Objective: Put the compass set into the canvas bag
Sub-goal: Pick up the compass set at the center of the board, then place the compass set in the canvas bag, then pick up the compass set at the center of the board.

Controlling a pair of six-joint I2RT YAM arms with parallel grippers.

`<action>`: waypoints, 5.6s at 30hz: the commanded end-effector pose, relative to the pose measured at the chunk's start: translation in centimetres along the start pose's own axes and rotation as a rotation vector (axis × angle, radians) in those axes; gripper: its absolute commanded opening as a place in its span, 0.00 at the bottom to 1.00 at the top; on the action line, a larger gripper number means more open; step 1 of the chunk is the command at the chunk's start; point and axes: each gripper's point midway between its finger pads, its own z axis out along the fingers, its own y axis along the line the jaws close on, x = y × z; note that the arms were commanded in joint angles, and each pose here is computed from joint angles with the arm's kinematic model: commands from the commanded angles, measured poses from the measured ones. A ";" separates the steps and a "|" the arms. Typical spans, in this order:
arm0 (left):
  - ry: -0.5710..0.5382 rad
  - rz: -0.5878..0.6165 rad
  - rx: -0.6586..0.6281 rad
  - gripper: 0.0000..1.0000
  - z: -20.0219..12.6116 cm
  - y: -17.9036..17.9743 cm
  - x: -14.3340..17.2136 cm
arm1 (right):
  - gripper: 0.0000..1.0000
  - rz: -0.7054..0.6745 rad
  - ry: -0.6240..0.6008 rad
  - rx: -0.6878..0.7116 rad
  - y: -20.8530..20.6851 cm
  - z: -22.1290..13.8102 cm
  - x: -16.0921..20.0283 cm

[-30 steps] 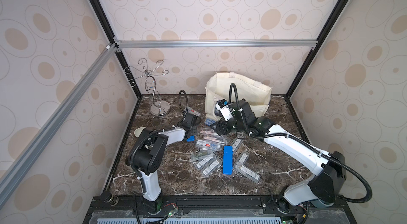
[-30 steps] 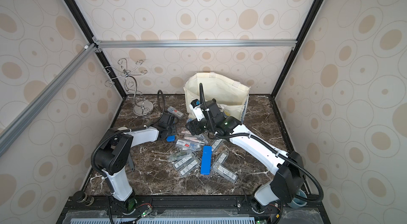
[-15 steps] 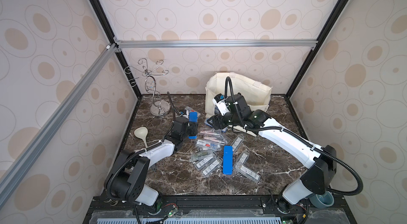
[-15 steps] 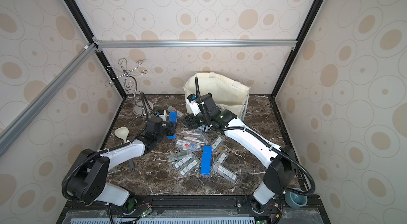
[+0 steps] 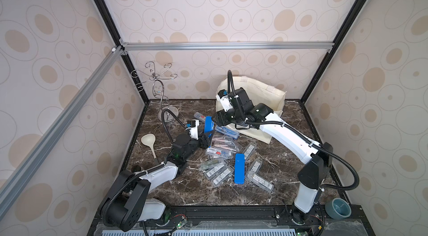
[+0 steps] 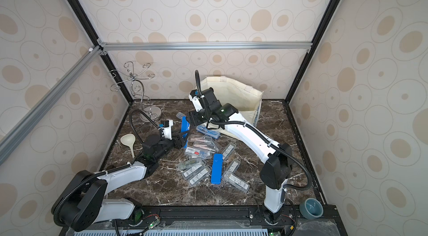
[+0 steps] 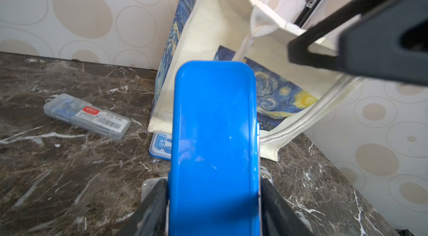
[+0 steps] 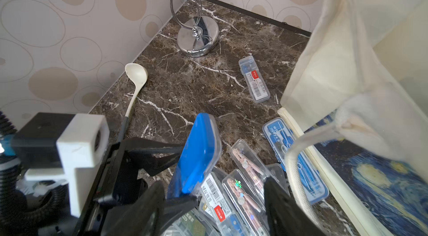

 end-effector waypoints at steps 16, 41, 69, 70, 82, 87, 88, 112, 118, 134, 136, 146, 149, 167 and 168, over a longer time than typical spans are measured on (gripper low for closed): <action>-0.159 0.140 0.067 0.60 -0.5 -2.0 -3.8 | 0.54 0.090 0.055 -0.096 2.0 2.8 -0.7; -0.144 0.137 0.057 1.00 -0.8 -1.8 -3.2 | 0.11 0.088 0.022 -0.155 3.1 2.7 -1.8; -0.028 0.057 -0.015 1.00 -1.5 -0.2 -0.4 | 0.08 -0.069 -0.500 0.328 -10.2 -18.3 -16.1; -0.027 0.056 -0.018 1.00 -1.5 -0.1 -0.4 | 0.08 -0.069 -0.503 0.352 -11.0 -18.7 -16.1; 0.002 0.036 -0.064 1.00 -1.3 0.9 0.4 | 0.08 -0.020 -0.214 0.648 -21.4 -11.4 -8.5; 0.030 0.028 -0.073 1.00 -0.9 1.2 1.0 | 0.06 0.008 -0.083 0.698 -23.9 -7.7 -4.2; 0.034 0.028 -0.073 1.00 -0.9 1.2 1.1 | 0.06 0.015 -0.058 0.706 -24.4 -7.0 -3.3; 0.210 -0.075 -0.383 1.00 0.0 6.7 4.4 | 0.15 0.157 0.164 0.671 -27.8 -3.6 4.3; 0.231 -0.076 -0.530 1.00 -1.1 9.0 4.7 | 0.24 0.155 0.145 0.662 -27.5 -4.1 3.5; 0.324 -0.077 -0.624 1.00 -0.6 10.5 5.8 | 0.44 0.141 0.000 0.599 -24.6 -8.2 -1.0; 0.334 -0.077 -0.643 1.00 -0.7 10.8 6.1 | 0.44 0.137 -0.049 0.564 -23.5 -9.2 -1.7; 0.360 -0.080 -0.695 1.00 -0.2 11.6 6.2 | 0.53 0.085 -0.262 0.334 -16.7 -14.8 -4.0; 0.362 -0.074 -0.755 1.00 0.0 12.3 5.6 | 0.57 0.059 -0.289 0.199 -13.8 -15.5 -3.7; 0.292 -0.184 -0.951 1.00 6.7 18.3 2.0 | 0.70 -0.101 -0.228 -0.219 -2.1 -13.6 6.2; 0.298 -0.188 -0.955 1.00 7.3 18.6 2.2 | 0.70 -0.100 -0.224 -0.219 -2.1 -13.4 6.7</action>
